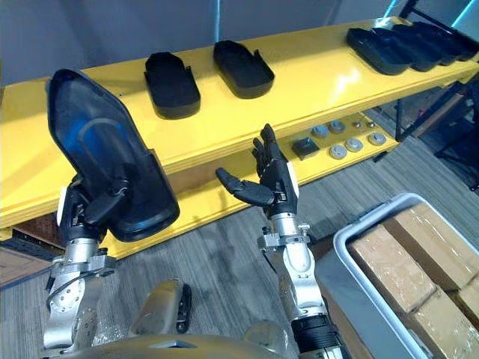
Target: Walk over and take three plastic housings, then place them on the shelf
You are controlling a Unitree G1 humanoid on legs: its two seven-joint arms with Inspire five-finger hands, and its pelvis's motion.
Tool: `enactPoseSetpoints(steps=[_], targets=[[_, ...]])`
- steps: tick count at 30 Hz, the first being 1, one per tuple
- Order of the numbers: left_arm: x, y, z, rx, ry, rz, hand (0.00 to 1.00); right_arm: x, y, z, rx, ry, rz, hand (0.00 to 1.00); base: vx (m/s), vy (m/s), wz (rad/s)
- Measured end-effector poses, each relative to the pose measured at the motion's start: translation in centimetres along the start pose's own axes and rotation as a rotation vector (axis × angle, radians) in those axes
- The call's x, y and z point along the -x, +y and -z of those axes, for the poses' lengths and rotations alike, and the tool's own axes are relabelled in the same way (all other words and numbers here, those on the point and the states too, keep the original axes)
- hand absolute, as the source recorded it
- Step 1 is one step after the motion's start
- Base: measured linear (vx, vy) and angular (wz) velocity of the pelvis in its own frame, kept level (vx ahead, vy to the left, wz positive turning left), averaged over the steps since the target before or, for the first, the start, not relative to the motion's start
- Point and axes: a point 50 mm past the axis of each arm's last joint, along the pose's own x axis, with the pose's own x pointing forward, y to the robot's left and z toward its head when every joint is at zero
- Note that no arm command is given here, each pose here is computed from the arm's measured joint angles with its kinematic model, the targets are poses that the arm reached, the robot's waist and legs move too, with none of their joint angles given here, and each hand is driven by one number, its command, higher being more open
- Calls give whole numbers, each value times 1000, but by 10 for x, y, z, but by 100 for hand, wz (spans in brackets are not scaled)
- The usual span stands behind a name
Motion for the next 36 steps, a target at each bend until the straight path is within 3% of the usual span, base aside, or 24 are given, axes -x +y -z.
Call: enactPoseSetpoints(steps=[4,8,12,21,31,36], targets=[[-4,6,-4,-6,-20,-34,0,0,-4,-3,10,-12,3,100,353,51,61],[-24,-8,-14,56,-90,-4,0,-2,-30,-28,94,-106,44,100,417,-80,107],[-22,-18,-5,94,-66,-2,0,-5,-44,-46,162,-172,53,100,337,-179,68],[-21,-22,-4,111,-67,37,0,-10,-36,-89,188,-357,-26,100,163,-33,18],[-18,-29,-2,23,-63,81,0,-2,-45,-80,133,-327,24,100,-70,104,55],[-13,-28,0,-22,-48,137,0,-4,-51,-75,125,-299,35,100,-100,438,-9]])
